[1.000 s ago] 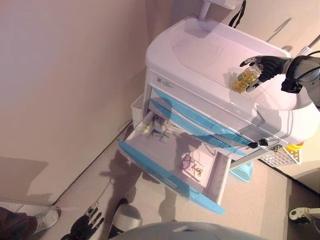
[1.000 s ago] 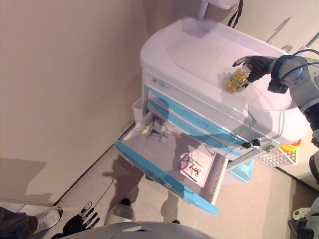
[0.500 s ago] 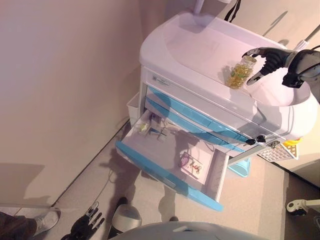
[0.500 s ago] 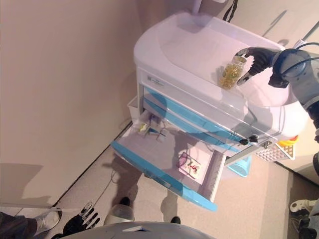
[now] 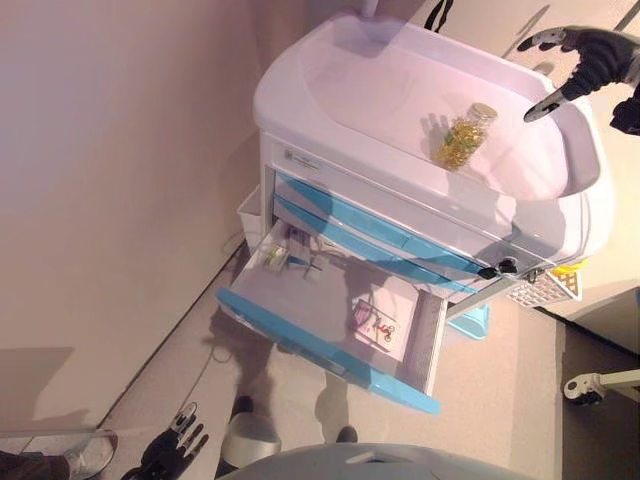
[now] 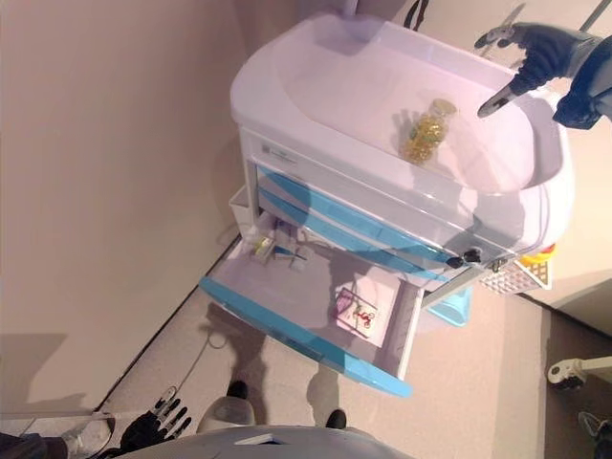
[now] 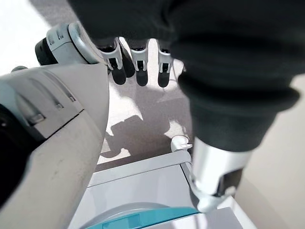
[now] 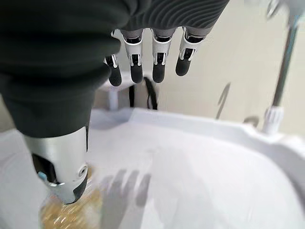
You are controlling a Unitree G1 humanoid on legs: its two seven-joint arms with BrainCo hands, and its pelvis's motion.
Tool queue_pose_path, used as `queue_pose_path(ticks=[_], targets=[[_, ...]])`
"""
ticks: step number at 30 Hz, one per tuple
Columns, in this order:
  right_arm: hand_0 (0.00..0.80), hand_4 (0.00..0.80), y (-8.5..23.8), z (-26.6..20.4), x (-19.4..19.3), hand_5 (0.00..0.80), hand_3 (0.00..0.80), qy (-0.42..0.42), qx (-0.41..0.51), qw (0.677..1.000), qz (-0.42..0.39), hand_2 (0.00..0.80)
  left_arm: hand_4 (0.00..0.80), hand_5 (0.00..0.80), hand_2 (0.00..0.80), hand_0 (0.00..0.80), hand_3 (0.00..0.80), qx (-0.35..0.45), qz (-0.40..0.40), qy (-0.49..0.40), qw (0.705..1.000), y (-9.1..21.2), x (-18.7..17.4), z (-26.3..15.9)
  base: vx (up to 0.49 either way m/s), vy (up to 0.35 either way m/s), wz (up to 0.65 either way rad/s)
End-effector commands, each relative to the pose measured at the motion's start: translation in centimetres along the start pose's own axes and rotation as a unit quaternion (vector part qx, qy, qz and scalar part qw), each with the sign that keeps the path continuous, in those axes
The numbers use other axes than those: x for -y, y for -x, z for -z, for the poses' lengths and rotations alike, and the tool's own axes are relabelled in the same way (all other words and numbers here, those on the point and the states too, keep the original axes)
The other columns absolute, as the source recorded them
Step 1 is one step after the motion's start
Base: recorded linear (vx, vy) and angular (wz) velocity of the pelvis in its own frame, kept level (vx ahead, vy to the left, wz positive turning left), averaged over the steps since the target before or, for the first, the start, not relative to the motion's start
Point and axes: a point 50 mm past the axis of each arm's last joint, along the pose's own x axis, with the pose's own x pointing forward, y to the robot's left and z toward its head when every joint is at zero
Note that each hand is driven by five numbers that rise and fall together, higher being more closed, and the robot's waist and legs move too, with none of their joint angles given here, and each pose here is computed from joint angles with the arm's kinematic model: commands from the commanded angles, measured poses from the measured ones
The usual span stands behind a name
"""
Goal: Open the drawer and pick up the medicine
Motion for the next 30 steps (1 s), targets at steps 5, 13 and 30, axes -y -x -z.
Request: queue_pose_path(ticks=[5,13,30], targets=[[0.0,0.0,3.5,-1.2,6.9,0.0,0.0,-0.012,0.036,0.982,0.186,0.0,0.0,0.0,0.0,0.0,0.0,0.018,0.032,-0.12,0.992,0.5,0.3,-1.4,-0.035,-0.017,-0.08],[0.0,0.0,6.7,-1.9,5.4,0.0,0.0,-0.104,0.105,0.959,0.241,0.0,0.0,0.0,0.0,0.0,0.0,-0.015,0.056,-0.303,0.951,0.2,1.7,-0.6,-0.044,0.03,-0.12],[0.0,0.0,11.1,0.3,-5.8,0.0,0.0,-0.357,0.148,0.92,0.063,0.0,0.0,0.0,0.0,0.0,0.0,0.017,0.068,-0.734,0.675,-1.4,6.6,-2.7,-0.026,0.015,-0.18]])
